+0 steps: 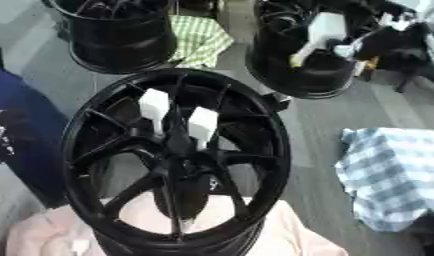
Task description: Pull the pin out of the wheel hub.
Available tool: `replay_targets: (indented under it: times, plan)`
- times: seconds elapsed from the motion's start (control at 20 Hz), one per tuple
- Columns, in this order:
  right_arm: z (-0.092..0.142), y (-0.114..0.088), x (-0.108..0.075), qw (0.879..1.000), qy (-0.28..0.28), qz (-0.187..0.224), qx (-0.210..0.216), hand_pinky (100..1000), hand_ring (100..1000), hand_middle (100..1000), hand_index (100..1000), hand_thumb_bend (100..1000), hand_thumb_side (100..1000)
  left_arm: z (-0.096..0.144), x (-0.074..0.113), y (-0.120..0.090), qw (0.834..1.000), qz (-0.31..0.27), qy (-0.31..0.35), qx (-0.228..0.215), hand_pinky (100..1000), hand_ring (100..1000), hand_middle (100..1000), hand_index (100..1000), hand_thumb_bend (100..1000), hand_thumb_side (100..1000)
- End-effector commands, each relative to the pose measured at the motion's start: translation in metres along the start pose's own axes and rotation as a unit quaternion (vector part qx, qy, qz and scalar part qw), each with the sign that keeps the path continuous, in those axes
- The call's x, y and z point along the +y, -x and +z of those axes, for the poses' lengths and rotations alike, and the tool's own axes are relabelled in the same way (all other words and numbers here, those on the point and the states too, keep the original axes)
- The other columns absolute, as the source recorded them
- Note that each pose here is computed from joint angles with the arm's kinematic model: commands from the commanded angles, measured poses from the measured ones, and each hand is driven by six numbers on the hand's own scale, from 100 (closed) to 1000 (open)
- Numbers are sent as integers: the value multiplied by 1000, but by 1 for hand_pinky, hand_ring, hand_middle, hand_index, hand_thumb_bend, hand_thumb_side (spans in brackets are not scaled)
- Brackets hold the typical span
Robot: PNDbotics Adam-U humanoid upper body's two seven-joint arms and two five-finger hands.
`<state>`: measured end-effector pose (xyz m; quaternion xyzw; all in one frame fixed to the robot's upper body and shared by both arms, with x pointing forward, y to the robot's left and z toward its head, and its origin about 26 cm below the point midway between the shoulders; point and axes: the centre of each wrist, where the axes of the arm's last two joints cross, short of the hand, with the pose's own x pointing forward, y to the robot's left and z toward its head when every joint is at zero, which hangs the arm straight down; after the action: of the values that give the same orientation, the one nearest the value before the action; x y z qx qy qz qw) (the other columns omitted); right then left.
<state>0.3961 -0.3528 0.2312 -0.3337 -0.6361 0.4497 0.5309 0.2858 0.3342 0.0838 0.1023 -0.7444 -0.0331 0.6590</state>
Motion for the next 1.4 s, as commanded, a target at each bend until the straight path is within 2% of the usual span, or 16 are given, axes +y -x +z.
replay_targets:
  times: [0.05, 0.15, 0.25, 0.35, 0.45, 0.5, 0.55, 0.6, 0.65, 0.9, 1.1, 1.4]
  plan:
    - [27, 30, -3, 995, 69, 0, 69, 772, 759, 788, 926, 386, 289, -4, 6, -12, 1000, -13, -6, -19, 709, 615, 725, 861, 378, 687]
    - [43, 57, 26, 988, 82, -31, 125, 796, 800, 866, 974, 430, 355, -4, 7, -12, 1000, -13, -8, -20, 708, 615, 725, 861, 378, 687]
    - [57, 77, 54, 977, 115, -65, 169, 808, 814, 889, 980, 441, 391, -4, 6, -12, 1000, -12, -8, -21, 708, 614, 725, 861, 379, 687]
    - [68, 86, 79, 962, 166, -97, 192, 807, 809, 884, 970, 433, 403, -5, 5, -12, 1000, -10, -7, -21, 708, 614, 725, 861, 379, 687]
    - [73, 88, 101, 946, 222, -128, 197, 795, 795, 873, 958, 414, 396, -5, 5, -12, 1000, -9, -6, -21, 708, 614, 724, 861, 380, 687]
    - [74, 86, 111, 939, 244, -142, 195, 789, 785, 862, 950, 405, 392, -5, 4, -12, 1000, -9, -6, -21, 708, 614, 724, 861, 380, 687]
    - [73, 83, 119, 934, 262, -154, 190, 776, 766, 845, 940, 505, 361, -5, 4, -12, 1000, -8, -5, -22, 708, 614, 724, 861, 386, 683]
    - [73, 80, 127, 929, 276, -165, 183, 768, 754, 834, 934, 377, 382, -5, 4, -12, 1000, -7, -4, -22, 708, 614, 724, 861, 379, 686]
    - [72, 76, 133, 926, 285, -176, 175, 754, 734, 808, 923, 359, 373, -5, 3, -12, 1000, -7, -4, -23, 708, 614, 724, 860, 380, 686]
    - [64, 45, 162, 909, 312, -250, 119, 727, 693, 767, 898, 303, 363, -6, 1, -12, 1000, -4, 0, -24, 708, 614, 722, 858, 380, 687]
    - [57, 18, 186, 888, 322, -318, 83, 718, 675, 749, 888, 281, 348, -6, -1, -11, 1000, -1, 3, -23, 708, 614, 723, 859, 380, 686]
    - [52, -9, 212, 867, 312, -385, 48, 712, 657, 735, 882, 262, 328, -6, -1, -12, 1000, 1, 4, -24, 708, 614, 722, 859, 379, 687]
